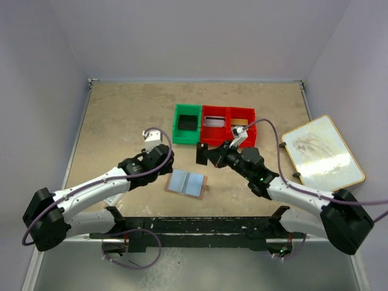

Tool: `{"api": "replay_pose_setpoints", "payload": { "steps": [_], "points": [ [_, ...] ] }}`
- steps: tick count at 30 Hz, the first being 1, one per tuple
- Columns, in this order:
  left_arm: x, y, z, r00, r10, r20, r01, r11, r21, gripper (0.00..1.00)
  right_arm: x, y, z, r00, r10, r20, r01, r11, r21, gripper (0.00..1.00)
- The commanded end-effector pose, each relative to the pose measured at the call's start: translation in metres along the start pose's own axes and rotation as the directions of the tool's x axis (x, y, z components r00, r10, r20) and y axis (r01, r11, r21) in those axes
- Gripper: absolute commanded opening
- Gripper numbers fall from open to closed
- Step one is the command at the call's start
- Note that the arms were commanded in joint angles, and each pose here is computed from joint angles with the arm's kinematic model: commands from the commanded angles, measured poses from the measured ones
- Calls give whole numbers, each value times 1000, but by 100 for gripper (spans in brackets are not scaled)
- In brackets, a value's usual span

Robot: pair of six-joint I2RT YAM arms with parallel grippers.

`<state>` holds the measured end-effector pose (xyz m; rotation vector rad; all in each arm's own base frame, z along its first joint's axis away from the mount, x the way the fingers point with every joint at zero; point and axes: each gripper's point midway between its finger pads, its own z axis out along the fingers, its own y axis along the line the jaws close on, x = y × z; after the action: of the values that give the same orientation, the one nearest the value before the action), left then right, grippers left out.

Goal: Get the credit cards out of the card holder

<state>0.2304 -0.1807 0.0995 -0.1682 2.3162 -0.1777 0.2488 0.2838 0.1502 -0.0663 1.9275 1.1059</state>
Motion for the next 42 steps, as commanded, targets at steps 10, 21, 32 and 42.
{"api": "replay_pose_setpoints", "payload": {
  "steps": [10,21,32,42],
  "points": [
    [-103,83,-42,993,22,119,0,983,-181,71,-143,11,-43,775,-470,424,373,880,294,0],
    [-117,111,-43,975,60,213,9,950,-312,71,-140,34,43,588,-791,169,766,612,198,0],
    [-126,118,-53,961,41,272,50,946,-320,72,-128,-14,143,472,-859,-199,879,439,186,0],
    [-127,120,-53,961,46,273,48,944,-328,72,-106,-57,187,299,-884,-359,954,275,119,0]
  ]
}}
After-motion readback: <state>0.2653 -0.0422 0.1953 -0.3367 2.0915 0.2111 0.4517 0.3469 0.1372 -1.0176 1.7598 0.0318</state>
